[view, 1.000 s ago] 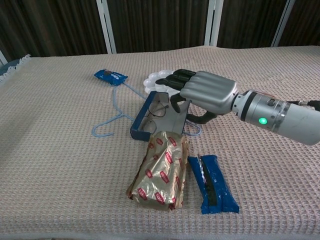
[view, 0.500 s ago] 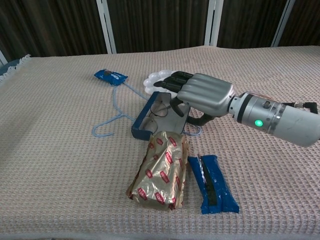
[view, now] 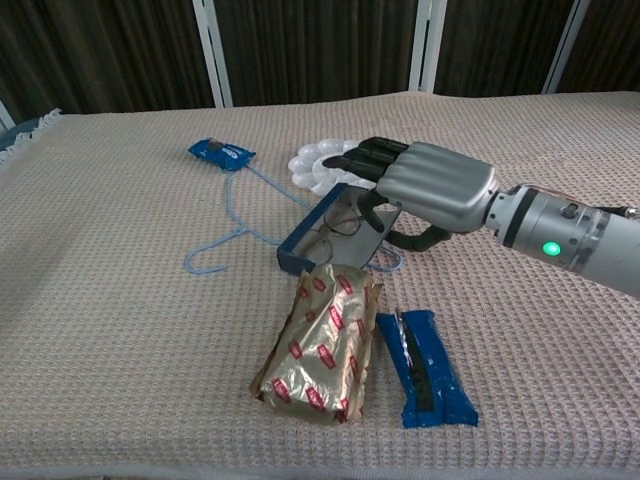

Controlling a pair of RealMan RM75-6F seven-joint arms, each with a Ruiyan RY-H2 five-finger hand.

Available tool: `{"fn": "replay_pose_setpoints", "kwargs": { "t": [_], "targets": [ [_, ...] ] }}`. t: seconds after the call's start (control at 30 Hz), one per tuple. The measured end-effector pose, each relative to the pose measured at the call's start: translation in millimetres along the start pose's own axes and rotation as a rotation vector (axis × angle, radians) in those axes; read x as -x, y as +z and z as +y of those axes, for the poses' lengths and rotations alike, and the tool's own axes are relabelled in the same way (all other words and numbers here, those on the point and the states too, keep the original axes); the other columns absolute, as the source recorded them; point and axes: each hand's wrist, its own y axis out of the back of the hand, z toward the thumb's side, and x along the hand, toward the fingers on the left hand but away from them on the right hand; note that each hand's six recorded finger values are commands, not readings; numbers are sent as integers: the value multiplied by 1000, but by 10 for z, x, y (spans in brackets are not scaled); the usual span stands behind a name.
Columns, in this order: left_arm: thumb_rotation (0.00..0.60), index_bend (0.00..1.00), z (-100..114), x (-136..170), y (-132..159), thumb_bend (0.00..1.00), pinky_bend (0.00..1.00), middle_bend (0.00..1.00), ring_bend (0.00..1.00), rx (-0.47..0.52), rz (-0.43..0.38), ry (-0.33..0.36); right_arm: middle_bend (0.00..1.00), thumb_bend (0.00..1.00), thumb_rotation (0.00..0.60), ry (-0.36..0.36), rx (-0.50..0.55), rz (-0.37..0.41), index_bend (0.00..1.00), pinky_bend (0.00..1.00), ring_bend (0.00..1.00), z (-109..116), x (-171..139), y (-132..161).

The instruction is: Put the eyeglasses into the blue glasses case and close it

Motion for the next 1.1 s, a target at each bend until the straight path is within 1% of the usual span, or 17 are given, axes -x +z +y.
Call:
{"fn": "replay_pose_setpoints", "kwargs": {
  "t": [0.17, 0.3, 0.5, 0.6, 0.73, 0.97, 1.1],
  "targets": [
    [600, 0, 7, 9, 6, 427, 170, 0, 46, 2, -3, 2, 97, 553, 600, 8, 5, 13, 798, 0, 0, -33, -320, -23],
    [600, 0, 5, 17, 16, 427, 170, 0, 46, 1, -7, 1, 101, 553, 600, 23, 10, 15, 797, 0, 0, -60, -633, -43],
    [600, 0, -3, 31, 30, 427, 170, 0, 46, -2, -13, 0, 107, 553, 600, 66, 7, -18, 799, 0, 0, -116, -1007, -137],
    [600, 0, -6, 32, 33, 427, 170, 0, 46, -3, -12, 0, 108, 553, 600, 88, 15, -43, 799, 0, 0, -142, -1138, -207],
    [600, 0, -8, 30, 37, 427, 170, 0, 46, -5, -12, 2, 107, 553, 600, 107, 13, -58, 799, 0, 0, -152, -1288, -284],
    [600, 0, -21, 14, 46, 427, 171, 0, 47, -9, -9, -2, 107, 553, 600, 87, 11, -75, 799, 0, 0, -56, -1484, -380],
    [600, 0, -30, 10, 53, 427, 170, 0, 47, -11, -10, -5, 107, 553, 600, 73, 10, -74, 799, 0, 0, -2, -1498, -402]
  ]
}}
